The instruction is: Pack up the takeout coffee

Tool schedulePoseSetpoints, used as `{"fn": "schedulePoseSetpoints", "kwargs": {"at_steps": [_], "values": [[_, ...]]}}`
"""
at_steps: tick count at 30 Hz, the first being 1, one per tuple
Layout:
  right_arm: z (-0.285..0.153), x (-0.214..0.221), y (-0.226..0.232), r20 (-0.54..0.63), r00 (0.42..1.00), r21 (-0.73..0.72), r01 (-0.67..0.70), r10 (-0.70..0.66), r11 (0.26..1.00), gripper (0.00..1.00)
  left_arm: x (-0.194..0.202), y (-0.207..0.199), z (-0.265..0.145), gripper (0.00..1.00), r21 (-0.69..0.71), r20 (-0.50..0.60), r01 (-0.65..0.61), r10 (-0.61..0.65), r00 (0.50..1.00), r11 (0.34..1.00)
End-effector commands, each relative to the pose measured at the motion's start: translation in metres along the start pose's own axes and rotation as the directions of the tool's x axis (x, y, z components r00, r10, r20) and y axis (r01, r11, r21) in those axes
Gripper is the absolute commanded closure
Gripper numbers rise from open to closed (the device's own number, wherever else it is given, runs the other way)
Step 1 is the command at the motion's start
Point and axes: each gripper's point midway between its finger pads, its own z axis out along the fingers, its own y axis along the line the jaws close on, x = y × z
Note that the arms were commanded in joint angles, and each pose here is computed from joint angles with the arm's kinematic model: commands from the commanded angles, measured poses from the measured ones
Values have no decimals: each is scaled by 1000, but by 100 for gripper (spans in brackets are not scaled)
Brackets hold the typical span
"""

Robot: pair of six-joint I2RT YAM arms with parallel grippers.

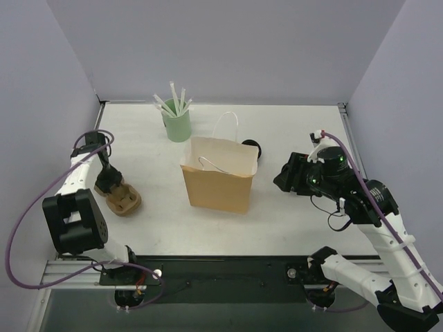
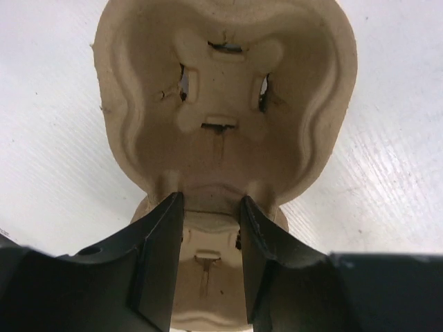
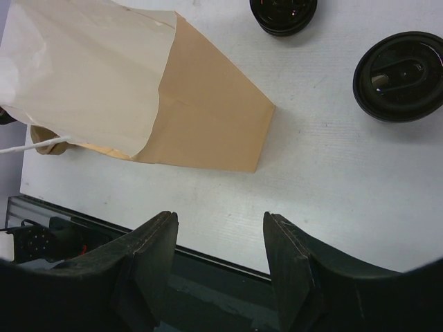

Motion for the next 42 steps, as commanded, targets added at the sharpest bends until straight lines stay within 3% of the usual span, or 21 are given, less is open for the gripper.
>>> {"fn": "schedulePoseSetpoints", "kwargs": {"at_steps": [1,8,11,14,22,29,33,38,42], "values": [[-1,-13,6,17,1000,10,-7,7,1000,47,-11,-10,4,65,22,-29,30,-30,999,999],[2,-12,3,20,1000,22,-5,5,1000,47,-33,-10,-15,65,24,60,9,-10,998,1000],[4,-11,2,19,1000,21,-1,0,1000,47,-34,-3,-14,60,-3,85,8,-8,996,1000],[6,-10,3,13,1000,20,7,-8,1000,47,-23,-3,-7,51,19,72,2,-3,997,1000],[6,-10,2,13,999,16,38,-38,999,47,-7,0,3,51,14,20,-17,16,1000,1000],[6,-6,-1,7,999,18,37,-37,999,47,-20,5,3,49,-34,51,-52,54,997,998],[5,-5,1,8,999,10,34,-34,999,47,-25,3,1,38,-25,54,-90,91,994,996],[5,-7,1,14,999,11,42,-42,999,47,-26,0,-1,37,-1,53,-138,138,989,990],[6,-6,1,10,999,10,40,-41,999,47,-22,2,3,42,-16,24,-153,153,988,988]]}}
